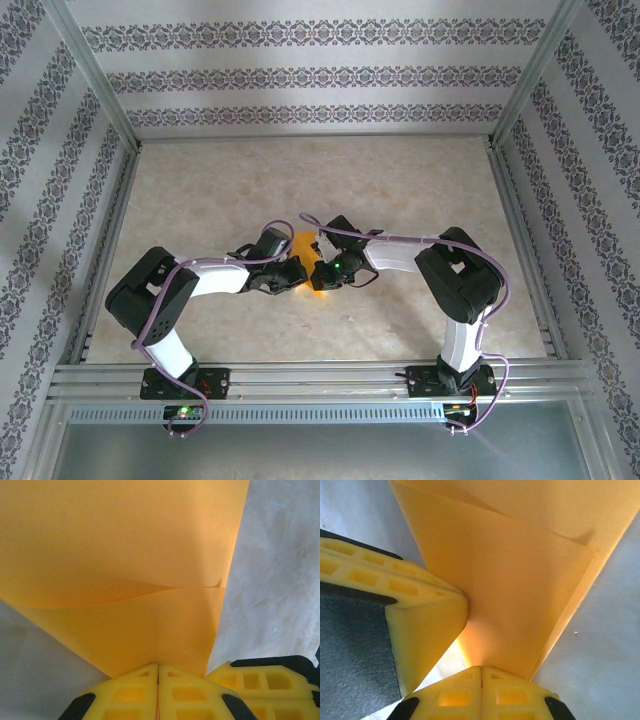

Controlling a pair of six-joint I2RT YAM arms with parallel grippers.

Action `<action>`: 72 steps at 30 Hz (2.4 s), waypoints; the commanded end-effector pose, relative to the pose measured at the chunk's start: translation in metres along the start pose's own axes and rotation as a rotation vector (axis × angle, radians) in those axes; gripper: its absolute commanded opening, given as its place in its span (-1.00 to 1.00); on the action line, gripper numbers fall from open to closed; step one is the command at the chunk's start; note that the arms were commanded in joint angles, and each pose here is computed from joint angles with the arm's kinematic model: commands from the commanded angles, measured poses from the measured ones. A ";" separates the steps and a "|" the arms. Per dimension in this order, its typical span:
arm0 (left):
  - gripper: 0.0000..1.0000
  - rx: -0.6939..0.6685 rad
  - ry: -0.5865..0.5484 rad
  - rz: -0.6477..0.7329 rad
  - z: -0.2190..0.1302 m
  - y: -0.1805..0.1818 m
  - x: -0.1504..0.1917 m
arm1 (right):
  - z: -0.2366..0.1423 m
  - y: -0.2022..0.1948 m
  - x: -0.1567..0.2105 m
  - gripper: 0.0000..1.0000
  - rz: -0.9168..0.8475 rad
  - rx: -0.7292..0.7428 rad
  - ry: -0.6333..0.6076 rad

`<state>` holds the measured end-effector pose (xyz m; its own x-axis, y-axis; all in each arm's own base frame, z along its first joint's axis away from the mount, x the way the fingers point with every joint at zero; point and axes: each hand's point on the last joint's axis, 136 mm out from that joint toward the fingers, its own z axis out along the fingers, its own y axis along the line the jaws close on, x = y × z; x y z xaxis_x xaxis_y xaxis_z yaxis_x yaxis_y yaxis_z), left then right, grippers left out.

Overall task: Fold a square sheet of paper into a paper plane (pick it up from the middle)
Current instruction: Third fold the triangle at the center of the table, then fourth fold the wing at the center of the table.

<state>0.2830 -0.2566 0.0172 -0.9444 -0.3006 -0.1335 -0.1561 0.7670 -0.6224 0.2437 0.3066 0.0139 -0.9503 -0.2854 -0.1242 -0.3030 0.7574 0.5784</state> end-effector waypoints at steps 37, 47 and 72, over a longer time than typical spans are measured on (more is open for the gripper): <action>-0.69 0.065 -0.209 -0.094 -0.098 0.038 -0.091 | -0.026 0.001 -0.019 -0.83 -0.009 -0.010 -0.071; -0.23 0.192 -0.183 -0.163 -0.077 0.009 -0.068 | -0.067 0.027 -0.066 -0.43 0.092 -0.031 -0.327; -0.06 0.146 -0.128 -0.278 -0.039 0.025 -0.052 | -0.007 -0.020 -0.061 -0.30 0.223 0.060 -0.218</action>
<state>0.3191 -0.1995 0.0435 -0.8324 -0.5519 -0.0498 -0.3241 0.5578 -0.7641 0.3079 0.3105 0.0246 -0.9800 -0.0026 -0.1988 -0.1172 0.8153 0.5671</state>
